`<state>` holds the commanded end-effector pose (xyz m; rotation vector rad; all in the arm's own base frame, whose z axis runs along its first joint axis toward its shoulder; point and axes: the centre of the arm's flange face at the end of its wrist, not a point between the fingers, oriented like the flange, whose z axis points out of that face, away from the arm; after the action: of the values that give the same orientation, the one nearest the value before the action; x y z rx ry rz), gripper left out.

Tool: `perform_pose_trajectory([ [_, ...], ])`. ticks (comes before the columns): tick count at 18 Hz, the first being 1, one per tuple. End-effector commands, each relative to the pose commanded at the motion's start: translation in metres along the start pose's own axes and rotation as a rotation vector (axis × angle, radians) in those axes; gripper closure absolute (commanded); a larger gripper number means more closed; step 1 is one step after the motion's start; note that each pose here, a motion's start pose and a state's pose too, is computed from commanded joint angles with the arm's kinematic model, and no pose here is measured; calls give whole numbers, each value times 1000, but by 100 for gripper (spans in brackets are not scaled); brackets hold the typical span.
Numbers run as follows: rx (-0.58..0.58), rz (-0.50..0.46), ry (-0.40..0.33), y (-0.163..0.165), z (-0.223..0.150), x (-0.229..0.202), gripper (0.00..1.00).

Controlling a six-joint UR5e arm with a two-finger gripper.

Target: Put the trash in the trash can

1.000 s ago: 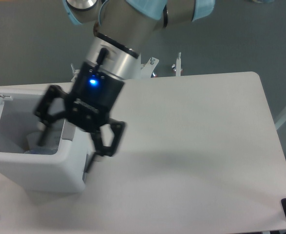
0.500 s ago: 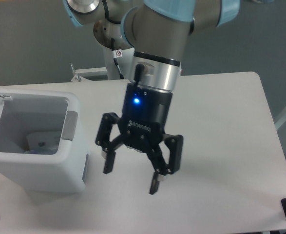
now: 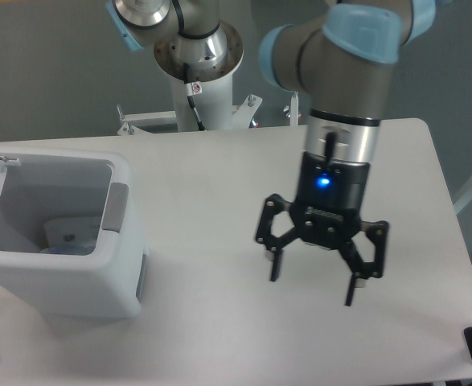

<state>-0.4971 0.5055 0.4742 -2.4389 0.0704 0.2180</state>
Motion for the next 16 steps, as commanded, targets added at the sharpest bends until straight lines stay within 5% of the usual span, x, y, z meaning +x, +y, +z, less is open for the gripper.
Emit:
perform_pose_trajectory([
  [4, -254, 155, 39, 53, 10, -26, 0],
  [10, -437, 178, 96, 95, 22, -42, 0],
  [12, -525, 269, 136, 108, 27, -45, 0],
  [16, -544, 318, 154, 111, 29, -47, 0],
])
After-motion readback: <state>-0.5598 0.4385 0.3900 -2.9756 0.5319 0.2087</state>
